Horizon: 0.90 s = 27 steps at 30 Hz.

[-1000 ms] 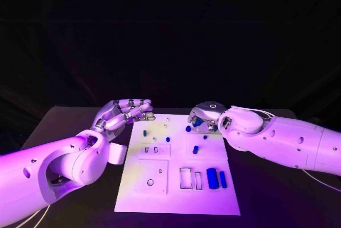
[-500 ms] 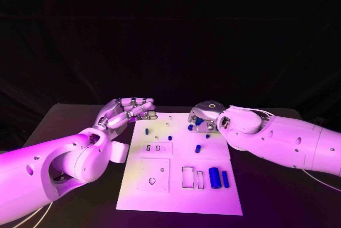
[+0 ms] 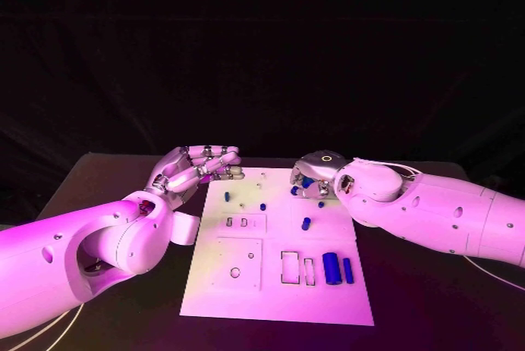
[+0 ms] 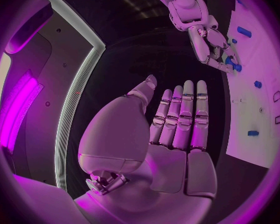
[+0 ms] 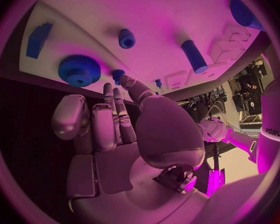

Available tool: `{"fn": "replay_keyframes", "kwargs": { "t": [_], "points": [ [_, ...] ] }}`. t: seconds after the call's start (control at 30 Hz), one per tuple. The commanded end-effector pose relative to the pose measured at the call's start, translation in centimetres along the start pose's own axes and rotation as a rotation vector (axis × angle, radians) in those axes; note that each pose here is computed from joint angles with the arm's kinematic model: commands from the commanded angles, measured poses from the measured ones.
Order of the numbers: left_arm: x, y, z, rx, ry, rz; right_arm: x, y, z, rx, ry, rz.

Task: Assemble the parts on the task board

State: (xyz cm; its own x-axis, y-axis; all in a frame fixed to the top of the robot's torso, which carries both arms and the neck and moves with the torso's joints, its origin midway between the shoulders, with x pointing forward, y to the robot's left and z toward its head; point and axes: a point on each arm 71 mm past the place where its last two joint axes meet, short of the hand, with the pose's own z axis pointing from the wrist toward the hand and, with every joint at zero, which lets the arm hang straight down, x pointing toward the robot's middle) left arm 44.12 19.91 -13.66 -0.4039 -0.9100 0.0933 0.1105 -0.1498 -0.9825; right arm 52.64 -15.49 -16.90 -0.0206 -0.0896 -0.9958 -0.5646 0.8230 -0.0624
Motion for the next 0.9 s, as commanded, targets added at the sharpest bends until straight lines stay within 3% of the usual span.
{"fn": "replay_keyframes", "kwargs": {
  "t": [0.03, 0.9],
  "points": [
    [0.35, -0.16, 0.05, 0.006, 0.028, -0.006, 0.11, 0.05, 0.12, 0.002, 0.01, -0.011],
    [0.05, -0.38, 0.31, -0.002, 0.026, 0.0, 0.38, 0.37, 0.39, -0.009, 0.039, -0.006]
  ]
}}
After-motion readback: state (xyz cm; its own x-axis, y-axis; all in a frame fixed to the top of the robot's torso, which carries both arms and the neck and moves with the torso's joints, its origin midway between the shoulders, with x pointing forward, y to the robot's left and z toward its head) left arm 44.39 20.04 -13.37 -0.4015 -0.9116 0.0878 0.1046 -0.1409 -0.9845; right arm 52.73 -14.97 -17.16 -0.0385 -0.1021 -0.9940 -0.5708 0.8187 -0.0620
